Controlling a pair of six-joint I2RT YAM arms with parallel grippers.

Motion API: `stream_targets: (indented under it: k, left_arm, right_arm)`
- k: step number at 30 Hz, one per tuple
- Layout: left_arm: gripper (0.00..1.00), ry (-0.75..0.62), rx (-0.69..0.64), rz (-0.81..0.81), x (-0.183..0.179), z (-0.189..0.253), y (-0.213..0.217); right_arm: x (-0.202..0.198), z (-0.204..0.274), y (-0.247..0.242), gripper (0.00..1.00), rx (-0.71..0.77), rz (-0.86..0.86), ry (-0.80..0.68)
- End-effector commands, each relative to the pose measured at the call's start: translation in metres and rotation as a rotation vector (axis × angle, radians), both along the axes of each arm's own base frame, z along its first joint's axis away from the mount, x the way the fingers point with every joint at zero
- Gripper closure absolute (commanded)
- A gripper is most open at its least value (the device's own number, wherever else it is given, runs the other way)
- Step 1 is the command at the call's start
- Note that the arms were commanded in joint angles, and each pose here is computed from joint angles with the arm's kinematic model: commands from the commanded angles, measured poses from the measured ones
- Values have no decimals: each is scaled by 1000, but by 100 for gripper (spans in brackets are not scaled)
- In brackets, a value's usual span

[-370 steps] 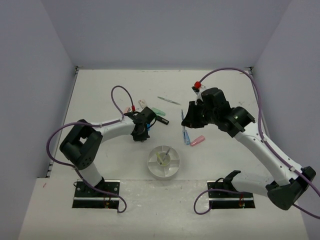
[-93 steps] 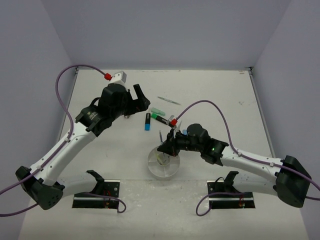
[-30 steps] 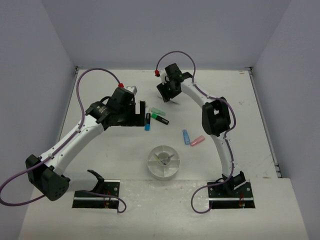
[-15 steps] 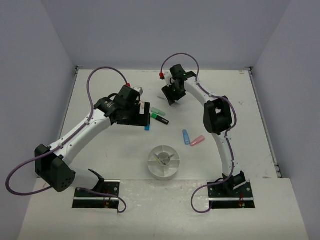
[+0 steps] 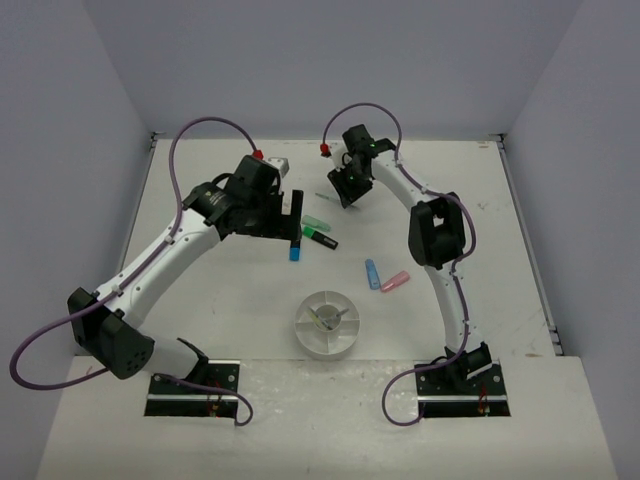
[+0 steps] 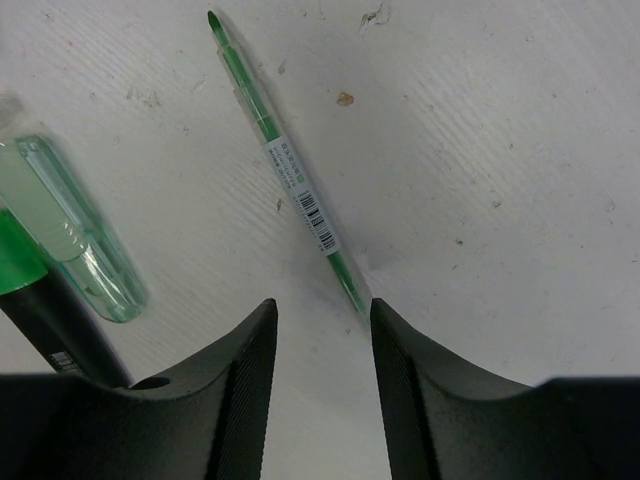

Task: Sort the stationery into containers
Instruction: Pick up the pen from the center of the board.

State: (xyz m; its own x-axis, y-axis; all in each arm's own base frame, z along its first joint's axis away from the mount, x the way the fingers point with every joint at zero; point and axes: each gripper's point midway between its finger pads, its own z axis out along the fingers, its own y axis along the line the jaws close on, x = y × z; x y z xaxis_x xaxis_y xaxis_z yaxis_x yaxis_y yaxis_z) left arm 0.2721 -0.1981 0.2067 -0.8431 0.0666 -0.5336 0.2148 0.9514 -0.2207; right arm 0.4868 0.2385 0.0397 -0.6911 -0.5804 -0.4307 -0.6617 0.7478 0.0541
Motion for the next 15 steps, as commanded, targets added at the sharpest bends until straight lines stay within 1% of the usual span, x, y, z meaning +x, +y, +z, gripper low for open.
stream_targets:
  k: [1, 4, 8, 12, 15]
  left_arm:
    - [0, -33, -16, -35, 4, 20, -3]
    - [0, -22, -31, -55, 3, 19, -8]
    - [0, -23, -35, -65, 7, 19, -12]
    - [0, -15, -36, -75, 11, 14, -16]
    - [0, -16, -35, -79, 12, 14, -17]
  right_arm:
    - [-8, -1, -11, 54, -48, 27, 17]
    - [-12, -16, -23, 56, -93, 57, 29]
    - [-16, -18, -24, 60, -19, 155, 62]
    - [-12, -17, -24, 62, -2, 156, 71]
    - [-13, -16, -24, 66, -7, 139, 74]
